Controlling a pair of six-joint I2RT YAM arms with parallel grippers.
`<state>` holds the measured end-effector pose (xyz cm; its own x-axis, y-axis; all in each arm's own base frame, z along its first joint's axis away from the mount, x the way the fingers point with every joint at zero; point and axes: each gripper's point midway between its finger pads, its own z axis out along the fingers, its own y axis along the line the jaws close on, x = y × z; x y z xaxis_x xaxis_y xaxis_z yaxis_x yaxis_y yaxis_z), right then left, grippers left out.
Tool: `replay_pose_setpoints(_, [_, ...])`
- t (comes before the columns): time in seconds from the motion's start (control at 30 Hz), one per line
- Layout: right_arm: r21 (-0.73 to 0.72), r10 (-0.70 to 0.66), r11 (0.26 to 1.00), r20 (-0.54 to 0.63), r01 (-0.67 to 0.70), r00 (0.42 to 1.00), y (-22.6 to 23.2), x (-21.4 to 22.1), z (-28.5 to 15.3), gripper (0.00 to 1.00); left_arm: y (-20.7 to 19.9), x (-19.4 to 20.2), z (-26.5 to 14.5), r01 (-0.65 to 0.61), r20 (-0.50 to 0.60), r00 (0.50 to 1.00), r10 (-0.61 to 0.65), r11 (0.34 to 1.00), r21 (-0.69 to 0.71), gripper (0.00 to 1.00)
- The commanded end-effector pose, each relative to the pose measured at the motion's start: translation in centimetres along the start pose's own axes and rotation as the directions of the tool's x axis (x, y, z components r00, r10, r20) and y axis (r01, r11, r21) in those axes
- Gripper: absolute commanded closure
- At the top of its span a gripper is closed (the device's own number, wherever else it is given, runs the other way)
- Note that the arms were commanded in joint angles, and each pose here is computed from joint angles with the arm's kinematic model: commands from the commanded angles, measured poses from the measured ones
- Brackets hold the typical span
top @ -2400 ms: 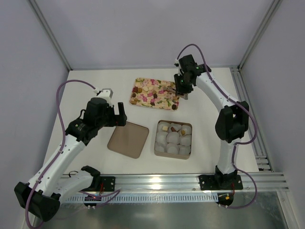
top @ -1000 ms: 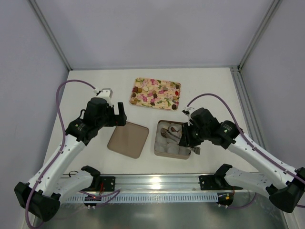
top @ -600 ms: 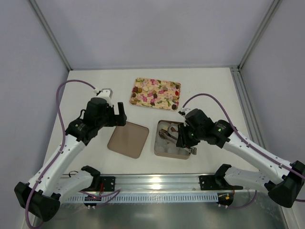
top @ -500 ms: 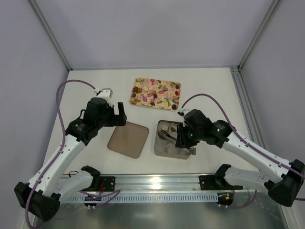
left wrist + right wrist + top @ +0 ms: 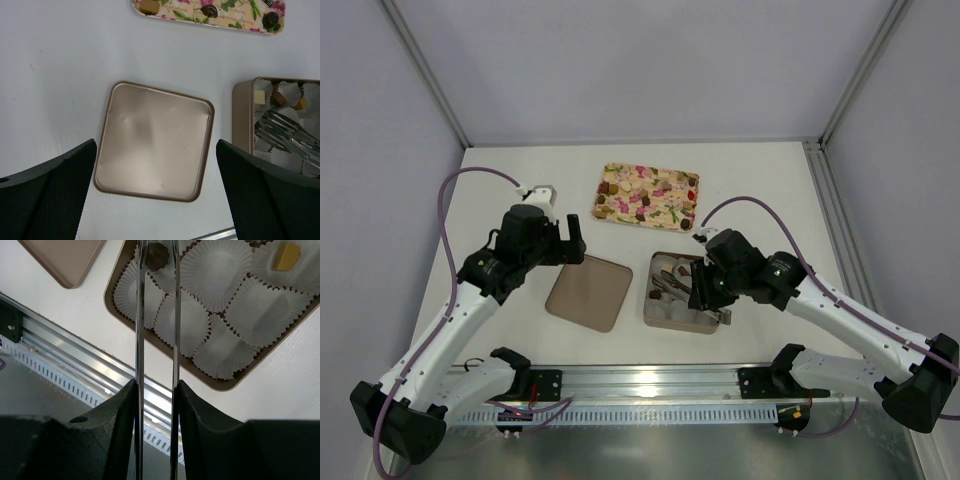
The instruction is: Pack the chocolate
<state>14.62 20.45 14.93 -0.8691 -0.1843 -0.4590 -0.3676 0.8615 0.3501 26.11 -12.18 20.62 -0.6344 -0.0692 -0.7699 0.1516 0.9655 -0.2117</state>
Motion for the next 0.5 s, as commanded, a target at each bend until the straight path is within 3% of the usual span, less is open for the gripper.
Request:
replay_pose_setpoints(0.0, [-0.007, -0.018, 1.0, 0.084, 0.019, 0.996, 0.7, -2.0, -1.7, 0.61, -0.2, -1.5, -0.6, 0.013, 0.045, 0.999, -0.013, 1.0, 0.001, 0.0])
replay_pose_setpoints(0.23, [0.023, -0.068, 0.998, 0.162, 0.065, 0.984, 1.3, -5.7, -4.9, 0.61, -0.2, -1.5, -0.6, 0.012, 0.043, 0.999, -0.013, 1.0, 0.002, 0.0])
replay_pose_setpoints(0.47, [0.131, -0.033, 0.991, 0.223, 0.004, 0.974, -2.7, -10.8, -4.9, 0.61, -0.3, -1.5, -0.6, 0.011, 0.042, 0.999, -0.012, 1.0, 0.005, 0.0])
